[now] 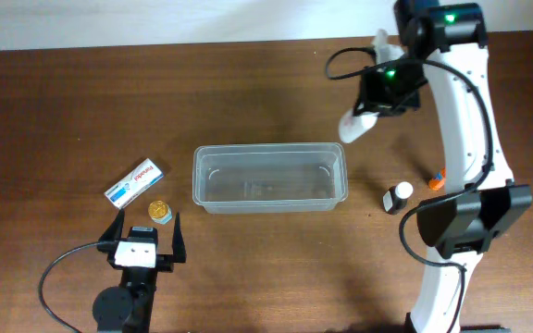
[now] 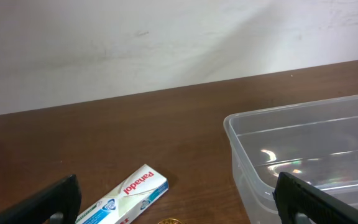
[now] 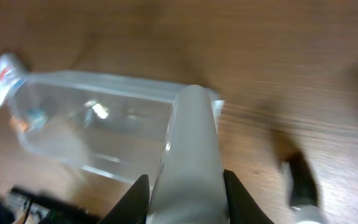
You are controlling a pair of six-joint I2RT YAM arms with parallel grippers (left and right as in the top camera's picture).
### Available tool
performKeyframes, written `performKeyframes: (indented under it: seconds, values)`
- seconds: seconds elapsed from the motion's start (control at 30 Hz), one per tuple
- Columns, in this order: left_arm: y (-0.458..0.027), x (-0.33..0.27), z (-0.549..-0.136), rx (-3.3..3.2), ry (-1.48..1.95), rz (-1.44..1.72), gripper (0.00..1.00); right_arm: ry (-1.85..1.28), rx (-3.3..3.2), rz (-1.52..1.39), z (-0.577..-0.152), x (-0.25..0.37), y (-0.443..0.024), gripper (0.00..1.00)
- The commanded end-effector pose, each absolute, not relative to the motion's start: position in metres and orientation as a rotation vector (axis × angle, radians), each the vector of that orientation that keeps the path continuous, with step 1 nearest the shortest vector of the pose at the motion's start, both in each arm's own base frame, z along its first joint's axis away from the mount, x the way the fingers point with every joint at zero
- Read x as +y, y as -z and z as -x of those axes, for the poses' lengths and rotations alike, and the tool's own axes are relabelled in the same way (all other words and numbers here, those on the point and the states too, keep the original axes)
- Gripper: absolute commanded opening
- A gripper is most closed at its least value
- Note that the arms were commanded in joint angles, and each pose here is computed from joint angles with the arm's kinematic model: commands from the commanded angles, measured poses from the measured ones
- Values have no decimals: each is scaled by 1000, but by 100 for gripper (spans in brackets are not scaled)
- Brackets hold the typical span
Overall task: Pack container
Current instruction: 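Carry the lotion bottle left and lower it into the container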
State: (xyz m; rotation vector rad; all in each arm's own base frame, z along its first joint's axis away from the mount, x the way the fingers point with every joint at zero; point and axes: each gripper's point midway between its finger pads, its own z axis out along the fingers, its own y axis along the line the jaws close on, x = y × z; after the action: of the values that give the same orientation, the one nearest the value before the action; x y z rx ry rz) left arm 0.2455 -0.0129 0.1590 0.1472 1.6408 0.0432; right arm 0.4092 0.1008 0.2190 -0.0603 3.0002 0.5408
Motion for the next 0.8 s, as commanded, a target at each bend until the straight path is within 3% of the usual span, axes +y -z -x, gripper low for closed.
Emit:
performKeyframes:
  seconds: [0.0,0.27,0.77]
  values:
    - [-157,-12,-246,1641,-59,-157,99,-689,2902,244,-391,145,-255,21]
    - [-157,-12,-246,1641,-59,-157,99,-619,2937,453,-364,197,-247,21]
    - [-157,-12,-246,1641,-59,-157,100,16,3081,227,-350,181,-195,21]
